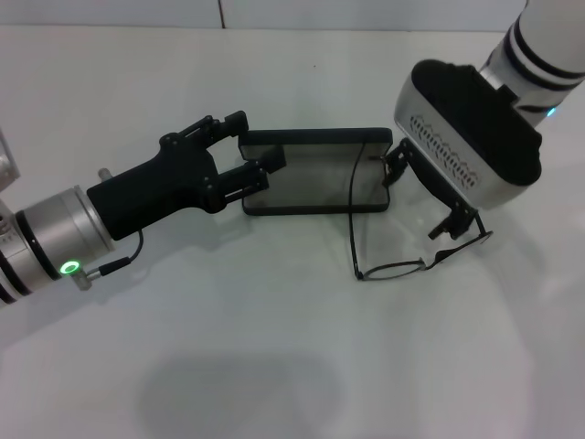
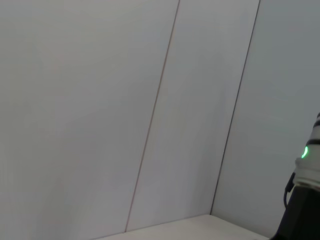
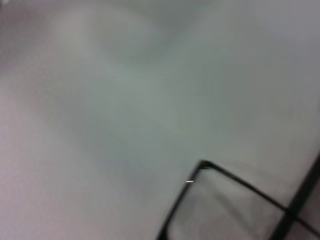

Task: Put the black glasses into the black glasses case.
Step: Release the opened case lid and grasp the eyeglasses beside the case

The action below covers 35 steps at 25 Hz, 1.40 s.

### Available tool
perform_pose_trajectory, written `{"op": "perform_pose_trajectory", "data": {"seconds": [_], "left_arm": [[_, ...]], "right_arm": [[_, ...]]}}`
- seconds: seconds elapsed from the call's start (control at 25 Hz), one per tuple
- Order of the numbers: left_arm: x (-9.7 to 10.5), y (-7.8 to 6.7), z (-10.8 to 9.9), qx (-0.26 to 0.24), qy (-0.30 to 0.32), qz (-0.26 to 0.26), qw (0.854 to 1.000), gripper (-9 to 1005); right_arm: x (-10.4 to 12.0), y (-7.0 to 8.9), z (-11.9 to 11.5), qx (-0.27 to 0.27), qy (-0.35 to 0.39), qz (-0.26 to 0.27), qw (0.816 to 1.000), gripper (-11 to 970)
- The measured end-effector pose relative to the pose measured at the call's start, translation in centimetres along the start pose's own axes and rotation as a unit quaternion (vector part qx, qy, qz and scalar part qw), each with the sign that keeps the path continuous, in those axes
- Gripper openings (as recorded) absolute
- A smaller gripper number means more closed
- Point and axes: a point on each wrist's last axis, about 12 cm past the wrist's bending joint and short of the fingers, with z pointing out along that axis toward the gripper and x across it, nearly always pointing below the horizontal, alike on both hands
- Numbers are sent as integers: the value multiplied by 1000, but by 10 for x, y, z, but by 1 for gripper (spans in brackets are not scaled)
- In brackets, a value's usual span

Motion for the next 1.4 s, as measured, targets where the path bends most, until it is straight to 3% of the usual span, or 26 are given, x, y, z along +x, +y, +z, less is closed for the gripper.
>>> {"op": "perform_pose_trajectory", "data": {"seconds": [0.28,0.64,1.0,1.4], "left_arm": [[-2,2,-1,-2,2,5,1000,819],[-2,5,-4,-8,7,7,1000,818],[1,5,-5,-11,14,6,1000,818],[2,4,-5,-8,19,5,1000,817]], "right_arm": [[-3,-2,-10,10,-15,5,1000,856],[-14,10,-28,-29,-59,4,998,856],[-25,20,-10,-77,-23,7,997,857],[-27,25,12,-81,19,10,997,853]]}}
